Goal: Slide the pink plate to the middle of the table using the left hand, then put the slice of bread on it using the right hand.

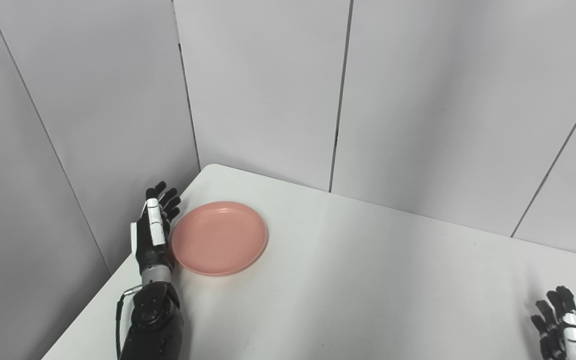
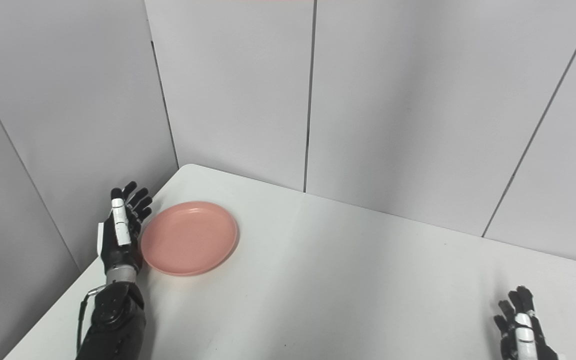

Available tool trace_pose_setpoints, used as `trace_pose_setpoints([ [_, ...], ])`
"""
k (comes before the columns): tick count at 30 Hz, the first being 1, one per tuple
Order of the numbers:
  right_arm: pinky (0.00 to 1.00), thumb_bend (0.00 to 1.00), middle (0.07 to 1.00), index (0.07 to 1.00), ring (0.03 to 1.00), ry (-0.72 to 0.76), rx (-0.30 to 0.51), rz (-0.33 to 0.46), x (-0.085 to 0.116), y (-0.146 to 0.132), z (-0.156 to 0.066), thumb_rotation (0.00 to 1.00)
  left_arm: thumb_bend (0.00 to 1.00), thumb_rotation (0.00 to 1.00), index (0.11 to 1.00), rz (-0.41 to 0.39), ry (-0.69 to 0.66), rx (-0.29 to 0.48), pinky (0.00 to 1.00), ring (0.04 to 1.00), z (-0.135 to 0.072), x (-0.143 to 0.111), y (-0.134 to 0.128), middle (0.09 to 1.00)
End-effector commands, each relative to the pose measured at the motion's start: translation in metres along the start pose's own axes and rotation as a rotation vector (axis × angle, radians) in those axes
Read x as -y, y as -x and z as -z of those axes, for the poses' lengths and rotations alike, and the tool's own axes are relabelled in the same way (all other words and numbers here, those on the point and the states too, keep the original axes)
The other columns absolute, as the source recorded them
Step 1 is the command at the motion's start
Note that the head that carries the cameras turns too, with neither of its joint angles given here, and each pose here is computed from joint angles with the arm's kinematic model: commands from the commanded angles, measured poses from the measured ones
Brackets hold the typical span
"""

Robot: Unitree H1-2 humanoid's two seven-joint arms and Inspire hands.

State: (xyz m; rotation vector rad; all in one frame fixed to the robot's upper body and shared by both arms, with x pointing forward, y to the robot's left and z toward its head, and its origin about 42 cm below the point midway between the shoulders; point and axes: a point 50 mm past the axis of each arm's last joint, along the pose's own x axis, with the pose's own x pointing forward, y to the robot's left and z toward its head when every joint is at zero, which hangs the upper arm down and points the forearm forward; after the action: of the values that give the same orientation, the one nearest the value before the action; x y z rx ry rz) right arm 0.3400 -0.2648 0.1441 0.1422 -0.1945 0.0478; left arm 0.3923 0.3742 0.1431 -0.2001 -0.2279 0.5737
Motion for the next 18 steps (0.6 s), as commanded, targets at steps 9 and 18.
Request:
trace_pose_setpoints([
  [9,1.00,0.65,0.992,0.985,0.992,-0.001,0.053,-0.015,-0.001,-0.006,-0.014,0.85,0.80,1.00,0.813,0.163,0.036,0.000,0.90,0.873,-0.025,0.015,-0.013,0.812],
  [18,1.00,0.66,0.998,0.989,0.997,-0.006,0.055,-0.013,-0.002,-0.006,-0.014,0.84,0.83,1.00,0.831,0.316,0.035,-0.062,0.89,0.885,-0.022,0.030,-0.008,0.830],
])
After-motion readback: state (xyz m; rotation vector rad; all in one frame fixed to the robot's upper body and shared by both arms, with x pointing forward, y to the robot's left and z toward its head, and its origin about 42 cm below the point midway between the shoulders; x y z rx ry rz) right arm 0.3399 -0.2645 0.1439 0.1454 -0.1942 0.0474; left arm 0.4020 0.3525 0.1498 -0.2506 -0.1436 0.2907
